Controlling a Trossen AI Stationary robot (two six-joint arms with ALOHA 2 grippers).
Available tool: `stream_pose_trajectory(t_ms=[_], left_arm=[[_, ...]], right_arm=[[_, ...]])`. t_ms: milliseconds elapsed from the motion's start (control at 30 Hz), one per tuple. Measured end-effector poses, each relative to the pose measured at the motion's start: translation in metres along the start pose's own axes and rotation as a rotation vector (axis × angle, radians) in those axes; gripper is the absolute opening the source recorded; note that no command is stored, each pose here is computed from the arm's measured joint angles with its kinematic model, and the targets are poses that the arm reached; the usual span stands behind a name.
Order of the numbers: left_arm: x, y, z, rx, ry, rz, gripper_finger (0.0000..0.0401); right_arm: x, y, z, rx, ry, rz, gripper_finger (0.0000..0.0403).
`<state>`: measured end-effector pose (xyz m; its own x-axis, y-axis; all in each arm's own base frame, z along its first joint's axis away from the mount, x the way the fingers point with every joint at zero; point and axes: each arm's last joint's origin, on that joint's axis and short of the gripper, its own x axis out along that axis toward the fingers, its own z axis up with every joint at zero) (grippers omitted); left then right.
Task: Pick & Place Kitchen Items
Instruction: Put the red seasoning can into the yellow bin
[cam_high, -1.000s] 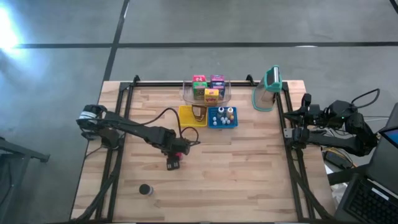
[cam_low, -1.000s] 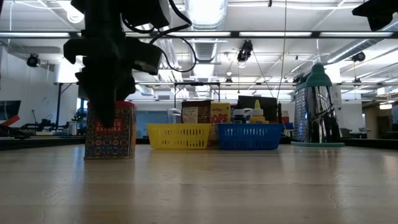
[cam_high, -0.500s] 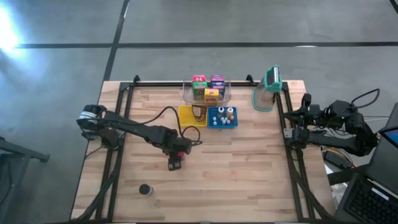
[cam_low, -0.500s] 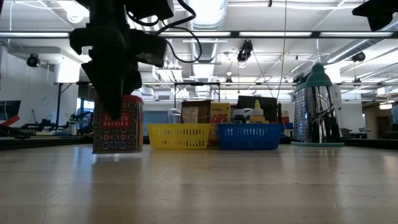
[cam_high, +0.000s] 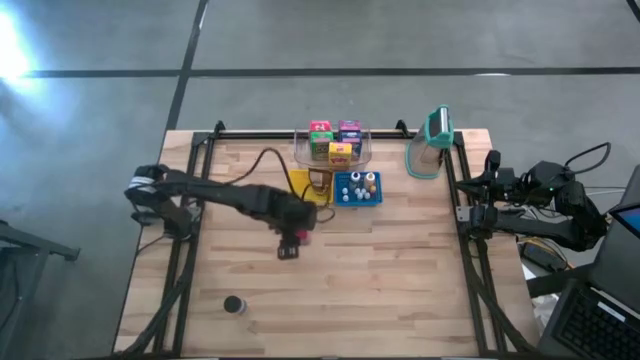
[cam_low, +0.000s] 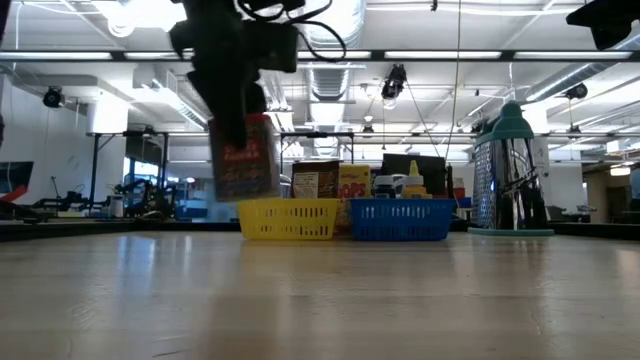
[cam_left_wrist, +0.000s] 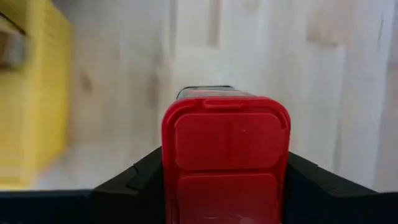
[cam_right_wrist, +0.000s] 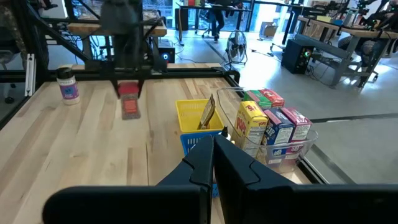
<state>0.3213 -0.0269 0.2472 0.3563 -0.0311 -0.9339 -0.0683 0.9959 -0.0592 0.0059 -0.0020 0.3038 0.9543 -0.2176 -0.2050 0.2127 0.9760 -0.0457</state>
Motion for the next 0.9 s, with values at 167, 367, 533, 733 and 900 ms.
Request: stream_pose_trajectory(t_ms=[167,367,533,733,900], left_arm=[[-0.018,0.027,0.015,0.050,-0.039,0.032,0.0225],[-0.046,0.065,0.033,0.092,-0.117,0.087,0.0221],[-0.063,0.094,0.039,0.125,-0.162,0.138,0.0224],[-0.063,0.120,0.038,0.138,-0.148,0.178,0.0223],[-0.041,0.130,0.041,0.181,-0.083,0.170,0.0223]], right_arm=[[0.000,0.000,0.000,0.000,0.000,-0.001,0.0008],[0.000,0.000,0.000,0.000,0.000,0.000,0.0008],[0.000,0.000,0.000,0.000,0.000,0.000,0.0008],[0.000,0.000,0.000,0.000,0.001,0.000,0.0008],[0.000,0.000,0.000,0.000,0.000,-0.001,0.0008]])
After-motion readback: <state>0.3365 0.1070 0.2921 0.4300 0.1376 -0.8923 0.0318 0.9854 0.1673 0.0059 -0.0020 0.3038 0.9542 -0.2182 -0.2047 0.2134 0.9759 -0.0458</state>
